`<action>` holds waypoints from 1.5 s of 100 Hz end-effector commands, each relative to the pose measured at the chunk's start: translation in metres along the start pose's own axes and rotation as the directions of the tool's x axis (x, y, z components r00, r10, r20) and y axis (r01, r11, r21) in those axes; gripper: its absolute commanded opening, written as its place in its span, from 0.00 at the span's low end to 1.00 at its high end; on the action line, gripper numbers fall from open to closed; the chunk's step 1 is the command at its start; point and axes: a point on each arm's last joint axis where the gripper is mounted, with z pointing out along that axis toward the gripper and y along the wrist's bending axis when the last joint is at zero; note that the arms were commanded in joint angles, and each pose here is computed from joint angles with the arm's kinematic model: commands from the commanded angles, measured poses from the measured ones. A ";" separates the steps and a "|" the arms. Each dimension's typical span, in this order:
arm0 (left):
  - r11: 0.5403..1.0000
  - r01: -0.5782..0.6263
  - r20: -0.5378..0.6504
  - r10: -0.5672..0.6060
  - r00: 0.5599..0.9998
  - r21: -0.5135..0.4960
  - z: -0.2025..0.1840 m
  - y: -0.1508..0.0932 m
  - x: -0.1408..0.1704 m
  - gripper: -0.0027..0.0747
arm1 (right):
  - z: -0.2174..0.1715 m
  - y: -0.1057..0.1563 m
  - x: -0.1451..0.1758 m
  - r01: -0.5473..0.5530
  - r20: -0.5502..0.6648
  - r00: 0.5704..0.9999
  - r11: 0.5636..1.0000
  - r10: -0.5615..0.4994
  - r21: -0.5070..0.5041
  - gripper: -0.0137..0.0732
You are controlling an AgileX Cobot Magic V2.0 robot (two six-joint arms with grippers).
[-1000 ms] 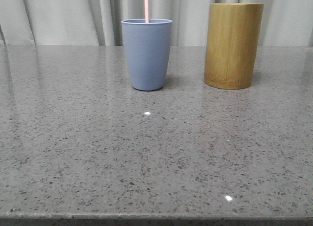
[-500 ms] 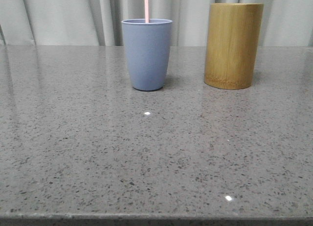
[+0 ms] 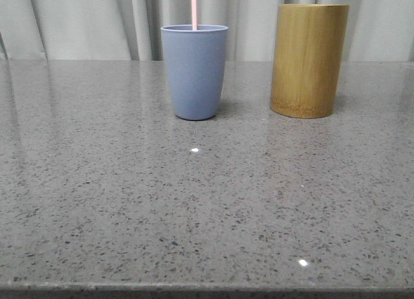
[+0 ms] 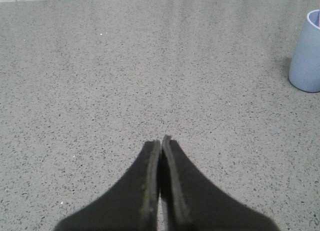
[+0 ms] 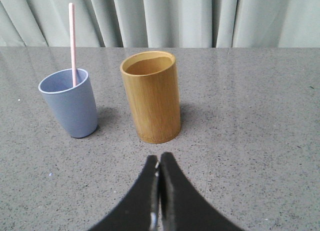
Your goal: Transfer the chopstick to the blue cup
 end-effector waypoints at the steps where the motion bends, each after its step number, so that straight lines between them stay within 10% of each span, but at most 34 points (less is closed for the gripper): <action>1: 1.000 0.004 0.087 -0.005 0.996 0.011 -0.004 -0.001 -0.013 0.01 | -0.003 0.001 -0.014 0.009 0.095 0.995 1.000 -0.009 0.004 0.04; 73: 0.999 0.029 0.165 -0.021 0.986 -0.045 -0.011 0.004 -0.011 0.01 | -0.003 0.001 -0.014 0.009 0.096 0.995 1.000 -0.009 0.004 0.04; 150: 0.993 0.119 0.371 -0.109 0.922 -0.004 0.041 0.011 0.115 0.01 | -0.003 0.001 -0.014 0.009 0.096 0.995 1.000 -0.009 0.004 0.04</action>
